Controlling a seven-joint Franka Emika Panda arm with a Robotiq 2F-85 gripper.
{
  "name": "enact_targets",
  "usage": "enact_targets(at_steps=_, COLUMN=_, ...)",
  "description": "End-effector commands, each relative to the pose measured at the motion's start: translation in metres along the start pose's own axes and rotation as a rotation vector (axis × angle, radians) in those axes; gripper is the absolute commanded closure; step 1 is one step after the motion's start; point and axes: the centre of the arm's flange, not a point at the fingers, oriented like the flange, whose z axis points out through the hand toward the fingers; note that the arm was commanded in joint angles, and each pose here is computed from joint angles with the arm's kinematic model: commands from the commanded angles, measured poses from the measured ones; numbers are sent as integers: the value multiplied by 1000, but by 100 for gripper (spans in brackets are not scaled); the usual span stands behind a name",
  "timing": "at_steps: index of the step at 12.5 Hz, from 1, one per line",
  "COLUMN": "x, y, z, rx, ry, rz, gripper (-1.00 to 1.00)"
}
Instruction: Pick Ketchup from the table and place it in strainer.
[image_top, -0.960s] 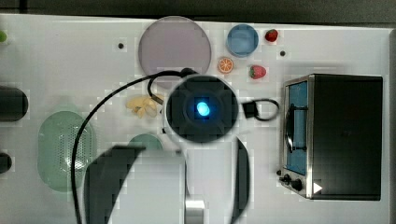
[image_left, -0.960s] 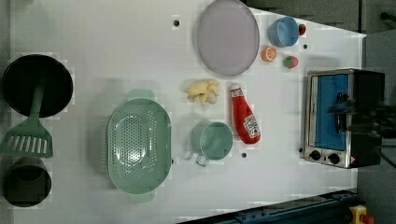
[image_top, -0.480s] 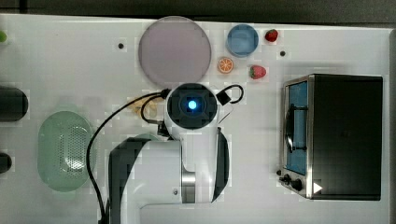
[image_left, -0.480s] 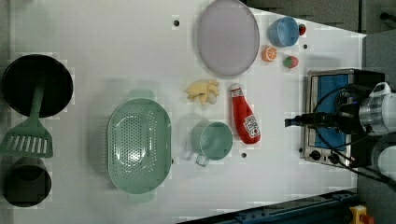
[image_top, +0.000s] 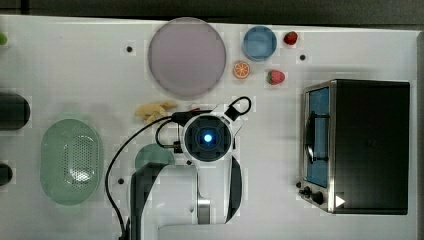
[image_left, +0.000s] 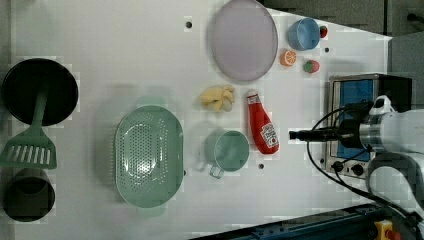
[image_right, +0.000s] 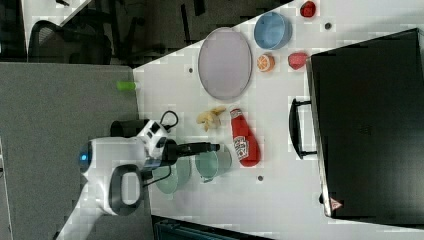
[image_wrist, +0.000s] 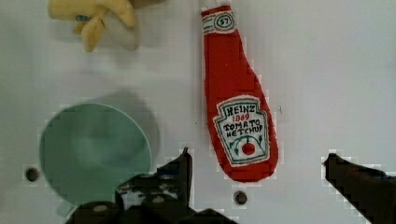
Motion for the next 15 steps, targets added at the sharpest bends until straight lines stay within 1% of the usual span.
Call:
enact_targets(at_steps=1, x=4, y=6, z=44, rx=14, ry=-16, rz=-69, gripper=-100)
enact_targets(at_steps=4, x=13, y=6, z=89, rx=28, ry=-8, rz=-74, gripper=-100)
enact_targets(at_steps=7, x=18, y=5, z=126, rx=21, ry=10, rz=-100, gripper=-100)
enact_targets(at_steps=12, x=16, y=7, z=164, rx=35, ry=12, rz=-91, gripper=-100)
enact_targets(at_steps=13, x=13, y=8, z=168, rx=36, ry=7, rz=-89, gripper=-93)
enact_targets(at_steps=15, x=11, y=8, z=170, rx=36, ry=1, rz=-88, gripper=-44)
